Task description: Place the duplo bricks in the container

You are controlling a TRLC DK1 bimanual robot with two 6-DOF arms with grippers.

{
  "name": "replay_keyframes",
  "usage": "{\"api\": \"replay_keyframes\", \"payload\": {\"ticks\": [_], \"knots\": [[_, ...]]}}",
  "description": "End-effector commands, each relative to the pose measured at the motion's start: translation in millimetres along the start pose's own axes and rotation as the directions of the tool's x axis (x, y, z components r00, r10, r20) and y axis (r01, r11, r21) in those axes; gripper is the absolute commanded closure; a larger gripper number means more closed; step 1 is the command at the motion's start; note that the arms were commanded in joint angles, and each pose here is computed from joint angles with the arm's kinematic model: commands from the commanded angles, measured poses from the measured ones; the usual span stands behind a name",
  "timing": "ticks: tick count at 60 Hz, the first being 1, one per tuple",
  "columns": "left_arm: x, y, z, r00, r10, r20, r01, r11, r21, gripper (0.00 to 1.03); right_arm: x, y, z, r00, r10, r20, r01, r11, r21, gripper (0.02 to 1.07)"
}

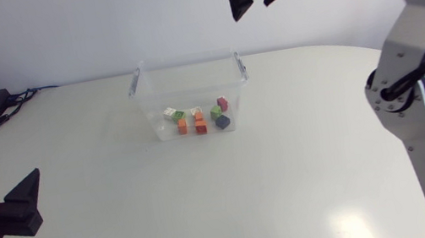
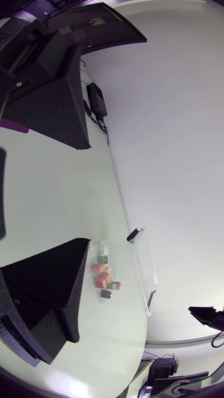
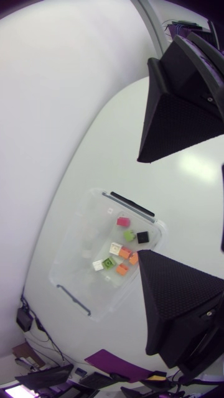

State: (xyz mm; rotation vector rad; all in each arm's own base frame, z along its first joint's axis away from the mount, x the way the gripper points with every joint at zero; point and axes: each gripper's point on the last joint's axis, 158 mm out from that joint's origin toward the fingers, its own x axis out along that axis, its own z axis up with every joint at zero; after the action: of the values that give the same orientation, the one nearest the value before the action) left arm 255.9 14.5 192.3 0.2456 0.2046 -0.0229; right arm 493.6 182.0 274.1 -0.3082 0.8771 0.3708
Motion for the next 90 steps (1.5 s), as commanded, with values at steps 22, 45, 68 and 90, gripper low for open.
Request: {"api": "replay_keyframes", "payload": {"ticks": [22,45,68,90], "knots": [[6,0,-16,0.999,-0.003,-0.043,0.001,0.999,-0.035,0.05,-171,-19,23,0.950,-0.056,0.306,0.037,0.997,0.069,0.06],[7,-1,-18,0.999,-0.008,-0.049,0.006,0.999,-0.035,0.05,-157,-29,-14,0.988,-0.031,0.151,0.013,0.993,0.117,0.06],[7,-2,-19,0.999,-0.011,-0.047,0.009,0.999,-0.033,0.05,-128,-21,-85,0.962,-0.136,0.236,0.103,0.984,0.146,0.06],[6,-1,-24,0.999,0.002,-0.046,-0.004,0.999,-0.042,0.08,-137,-57,-153,0.866,-0.369,0.336,0.292,0.921,0.258,0.06]]}}
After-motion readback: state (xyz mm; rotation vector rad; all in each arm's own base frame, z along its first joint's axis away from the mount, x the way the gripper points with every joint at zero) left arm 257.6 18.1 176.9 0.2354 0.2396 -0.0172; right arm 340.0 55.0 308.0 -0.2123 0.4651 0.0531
